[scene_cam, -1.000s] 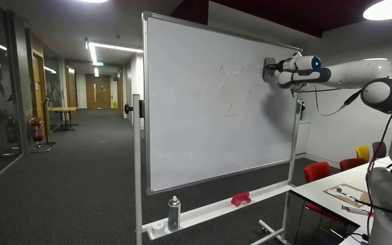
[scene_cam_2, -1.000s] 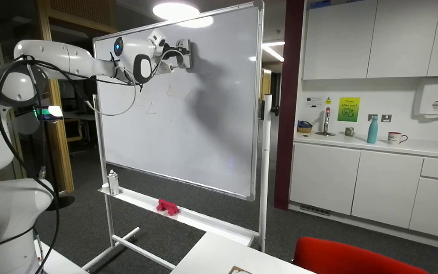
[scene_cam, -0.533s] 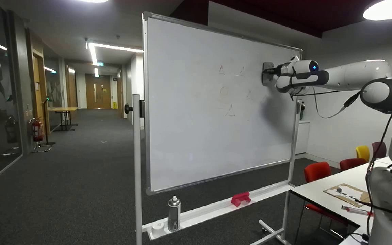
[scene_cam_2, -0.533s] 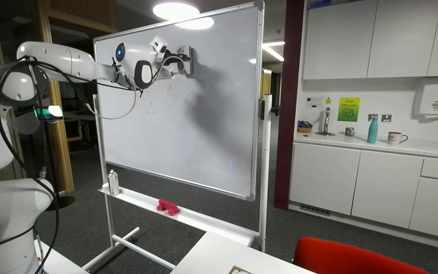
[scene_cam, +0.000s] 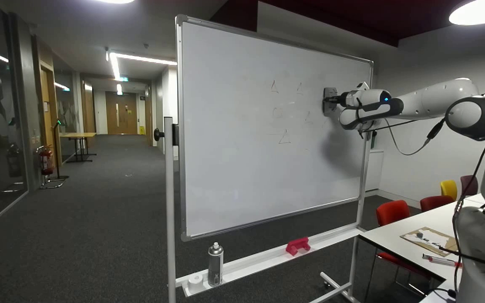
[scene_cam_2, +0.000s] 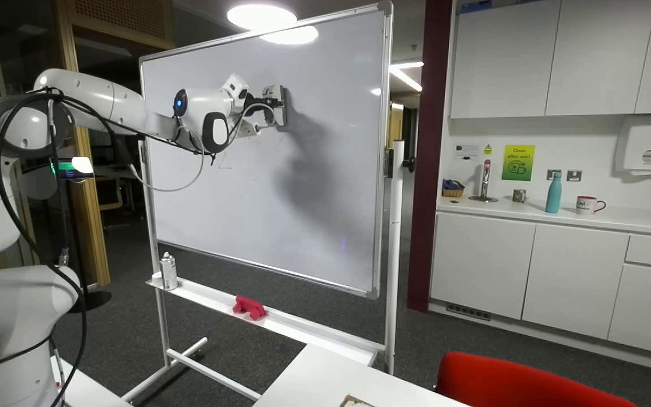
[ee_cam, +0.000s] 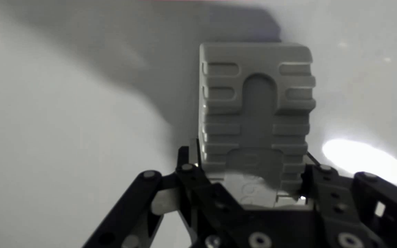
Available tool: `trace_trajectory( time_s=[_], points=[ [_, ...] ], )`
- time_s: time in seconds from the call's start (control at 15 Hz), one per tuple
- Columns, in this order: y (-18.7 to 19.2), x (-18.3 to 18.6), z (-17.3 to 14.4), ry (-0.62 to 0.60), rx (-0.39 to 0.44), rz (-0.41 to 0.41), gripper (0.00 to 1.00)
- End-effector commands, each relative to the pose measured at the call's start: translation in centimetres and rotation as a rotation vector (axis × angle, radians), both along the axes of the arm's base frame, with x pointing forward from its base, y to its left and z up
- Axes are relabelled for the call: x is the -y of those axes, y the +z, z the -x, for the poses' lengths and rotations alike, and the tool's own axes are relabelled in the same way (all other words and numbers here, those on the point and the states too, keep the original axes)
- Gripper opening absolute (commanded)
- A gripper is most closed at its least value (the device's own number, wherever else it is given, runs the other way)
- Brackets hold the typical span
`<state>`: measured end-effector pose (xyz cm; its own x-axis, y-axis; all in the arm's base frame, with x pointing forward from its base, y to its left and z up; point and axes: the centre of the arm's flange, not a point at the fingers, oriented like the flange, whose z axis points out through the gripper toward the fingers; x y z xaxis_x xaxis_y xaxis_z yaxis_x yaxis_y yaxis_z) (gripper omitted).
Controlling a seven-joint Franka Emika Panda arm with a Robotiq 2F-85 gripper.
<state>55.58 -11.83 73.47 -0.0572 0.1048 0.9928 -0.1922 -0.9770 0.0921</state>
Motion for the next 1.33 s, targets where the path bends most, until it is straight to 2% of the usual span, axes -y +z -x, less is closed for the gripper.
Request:
trace_trajectory(
  time_s=[0.0, 0.33, 0.6, 0.93, 1.27],
  points=[
    [-3.9, 0.0, -0.1, 0.022, -0.014, 0.090, 0.35],
    [-5.6, -1.7, 1.4, 0.082, -0.045, 0.199, 0.35],
    [-5.5, -2.3, 1.0, 0.097, -0.055, 0.233, 0.35],
    [-2.1, 0.0, 0.5, 0.068, -0.029, 0.187, 0.35],
    [0.7, 5.3, 1.1, 0.007, 0.002, 0.096, 0.35]
  ],
)
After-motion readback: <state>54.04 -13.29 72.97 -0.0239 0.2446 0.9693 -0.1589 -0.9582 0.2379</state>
